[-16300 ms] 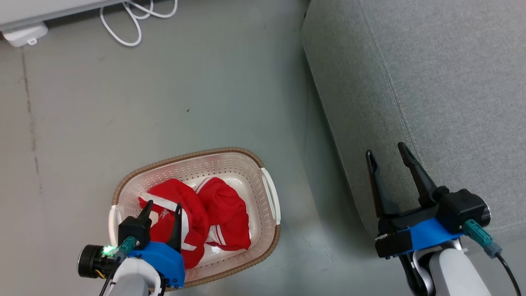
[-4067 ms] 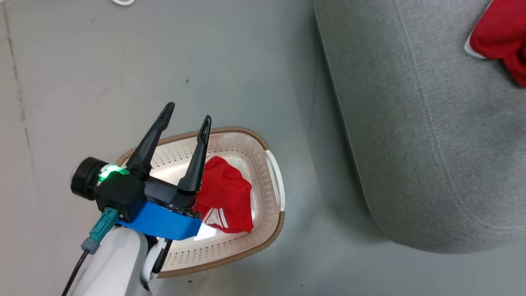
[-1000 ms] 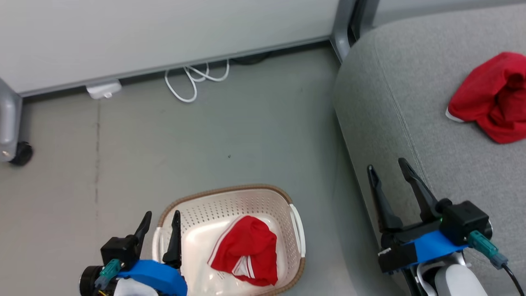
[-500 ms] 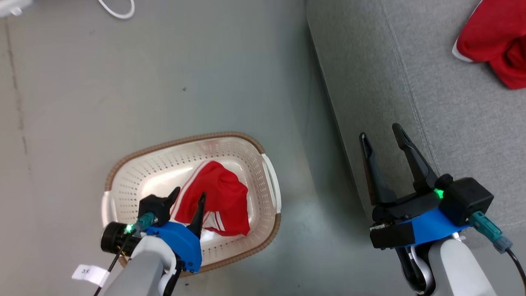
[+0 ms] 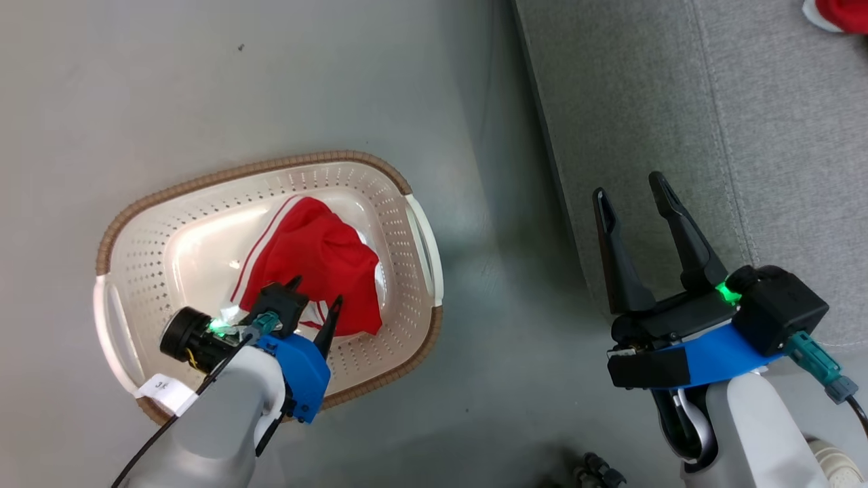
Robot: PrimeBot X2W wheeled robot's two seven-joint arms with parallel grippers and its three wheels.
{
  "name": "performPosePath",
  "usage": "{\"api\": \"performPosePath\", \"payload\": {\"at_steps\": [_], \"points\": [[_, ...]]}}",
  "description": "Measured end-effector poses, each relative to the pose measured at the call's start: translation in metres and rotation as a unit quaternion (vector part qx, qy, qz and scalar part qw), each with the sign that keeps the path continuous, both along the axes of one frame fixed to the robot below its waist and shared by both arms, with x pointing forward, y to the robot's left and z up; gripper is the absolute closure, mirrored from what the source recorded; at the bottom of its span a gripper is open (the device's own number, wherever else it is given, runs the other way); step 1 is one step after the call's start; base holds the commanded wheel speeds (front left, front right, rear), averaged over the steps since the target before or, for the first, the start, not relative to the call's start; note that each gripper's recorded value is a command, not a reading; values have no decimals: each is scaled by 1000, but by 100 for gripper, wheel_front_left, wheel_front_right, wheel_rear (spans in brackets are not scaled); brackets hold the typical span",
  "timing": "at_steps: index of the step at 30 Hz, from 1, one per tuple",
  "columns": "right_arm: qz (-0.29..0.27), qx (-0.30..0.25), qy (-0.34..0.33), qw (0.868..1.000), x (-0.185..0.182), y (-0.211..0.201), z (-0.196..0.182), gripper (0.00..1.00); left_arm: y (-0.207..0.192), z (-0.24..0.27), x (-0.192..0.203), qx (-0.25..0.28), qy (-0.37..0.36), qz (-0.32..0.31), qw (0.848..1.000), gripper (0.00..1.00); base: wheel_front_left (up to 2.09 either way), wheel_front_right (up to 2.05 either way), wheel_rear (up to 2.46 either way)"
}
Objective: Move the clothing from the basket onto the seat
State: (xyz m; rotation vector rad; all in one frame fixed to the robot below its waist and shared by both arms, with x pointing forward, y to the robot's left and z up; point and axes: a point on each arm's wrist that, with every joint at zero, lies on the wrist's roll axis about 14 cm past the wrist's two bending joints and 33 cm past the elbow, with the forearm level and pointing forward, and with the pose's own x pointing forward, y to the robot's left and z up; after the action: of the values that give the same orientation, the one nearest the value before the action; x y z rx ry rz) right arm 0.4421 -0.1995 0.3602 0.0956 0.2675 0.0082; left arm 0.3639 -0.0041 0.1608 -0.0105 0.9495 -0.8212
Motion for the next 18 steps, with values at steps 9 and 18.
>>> {"api": "performPosePath", "payload": {"at_steps": [9,18], "points": [[5,5,21,1000,4,3,-24,0,7,-32,-19,37,12,-95,995,0,0,0,0],[4,4,38,999,5,2,-41,0,9,-54,-13,63,3,-112,992,0,0,0,0]]}}
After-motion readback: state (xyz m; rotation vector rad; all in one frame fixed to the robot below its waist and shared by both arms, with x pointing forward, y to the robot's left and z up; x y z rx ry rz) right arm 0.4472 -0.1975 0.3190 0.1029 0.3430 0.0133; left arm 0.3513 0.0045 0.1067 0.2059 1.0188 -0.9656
